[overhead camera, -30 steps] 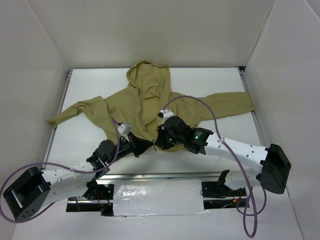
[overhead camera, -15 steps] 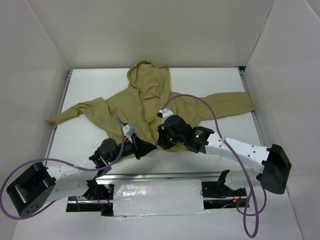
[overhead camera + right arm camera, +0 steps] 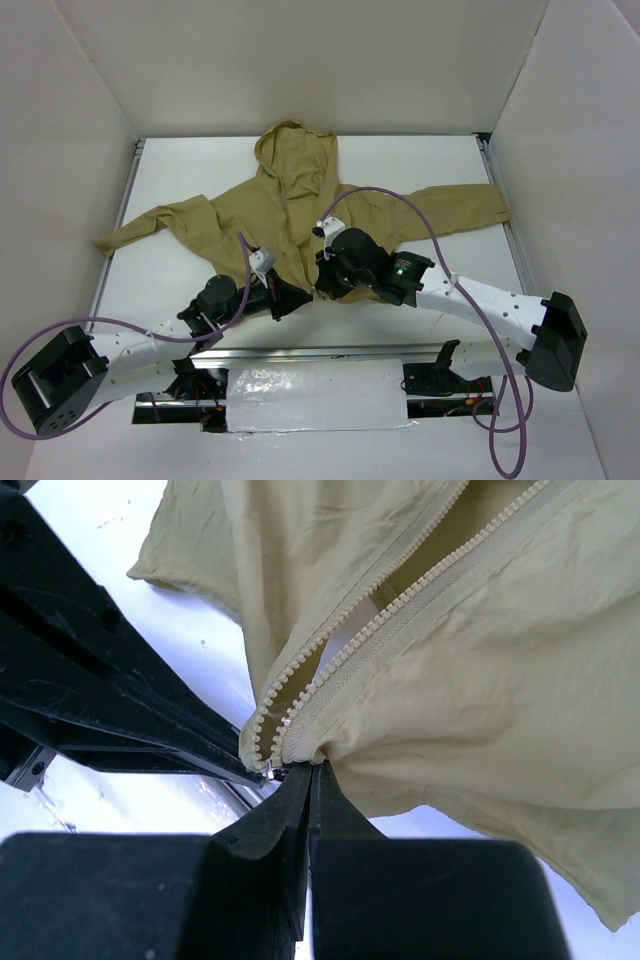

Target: Zip up the jacket

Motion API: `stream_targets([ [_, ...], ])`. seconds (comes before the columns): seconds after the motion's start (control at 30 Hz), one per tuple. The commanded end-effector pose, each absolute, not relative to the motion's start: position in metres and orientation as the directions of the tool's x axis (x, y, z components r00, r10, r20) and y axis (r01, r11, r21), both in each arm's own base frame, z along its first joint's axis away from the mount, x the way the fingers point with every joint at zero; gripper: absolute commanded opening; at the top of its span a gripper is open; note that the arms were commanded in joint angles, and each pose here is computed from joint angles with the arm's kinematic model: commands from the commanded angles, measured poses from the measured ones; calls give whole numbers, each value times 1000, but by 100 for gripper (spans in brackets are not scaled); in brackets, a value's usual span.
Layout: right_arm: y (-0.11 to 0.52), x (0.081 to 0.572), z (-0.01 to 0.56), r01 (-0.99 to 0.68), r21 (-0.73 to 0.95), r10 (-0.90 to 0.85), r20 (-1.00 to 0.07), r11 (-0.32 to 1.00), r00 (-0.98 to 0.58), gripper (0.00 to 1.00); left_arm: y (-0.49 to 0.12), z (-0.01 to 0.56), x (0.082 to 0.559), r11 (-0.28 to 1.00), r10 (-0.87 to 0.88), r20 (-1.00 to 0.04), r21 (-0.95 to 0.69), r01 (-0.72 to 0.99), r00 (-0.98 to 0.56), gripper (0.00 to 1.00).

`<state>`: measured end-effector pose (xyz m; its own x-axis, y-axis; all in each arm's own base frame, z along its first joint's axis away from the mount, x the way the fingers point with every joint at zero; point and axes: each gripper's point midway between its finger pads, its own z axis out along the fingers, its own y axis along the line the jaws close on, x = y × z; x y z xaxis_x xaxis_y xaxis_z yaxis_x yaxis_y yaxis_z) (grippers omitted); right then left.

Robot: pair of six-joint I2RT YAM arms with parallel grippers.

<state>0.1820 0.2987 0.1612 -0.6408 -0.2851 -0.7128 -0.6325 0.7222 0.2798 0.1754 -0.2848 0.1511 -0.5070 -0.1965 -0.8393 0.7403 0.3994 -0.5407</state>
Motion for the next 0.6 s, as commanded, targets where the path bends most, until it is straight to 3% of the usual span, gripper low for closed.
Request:
stream_targets([
  [0.0, 319, 170, 202, -709, 348, -256, -761, 614, -596, 0, -292, 172, 180, 371, -211, -870, -493, 787, -445, 0],
  [0.1, 321, 166, 200, -722, 358, -275, -753, 592, -598, 0, -294, 176, 175, 338, -204, -878, -479, 810, -433, 0],
  [0.33, 314, 154, 205, -743, 364, -310, -740, 561, -597, 0, -288, 167, 188, 421, -187, -877, -478, 771, -442, 0],
  [0.57, 311, 162, 181, -656, 389, -294, -666, 647, -685, 0, -290, 161, 197, 460, -155, -877, -471, 752, -454, 0],
])
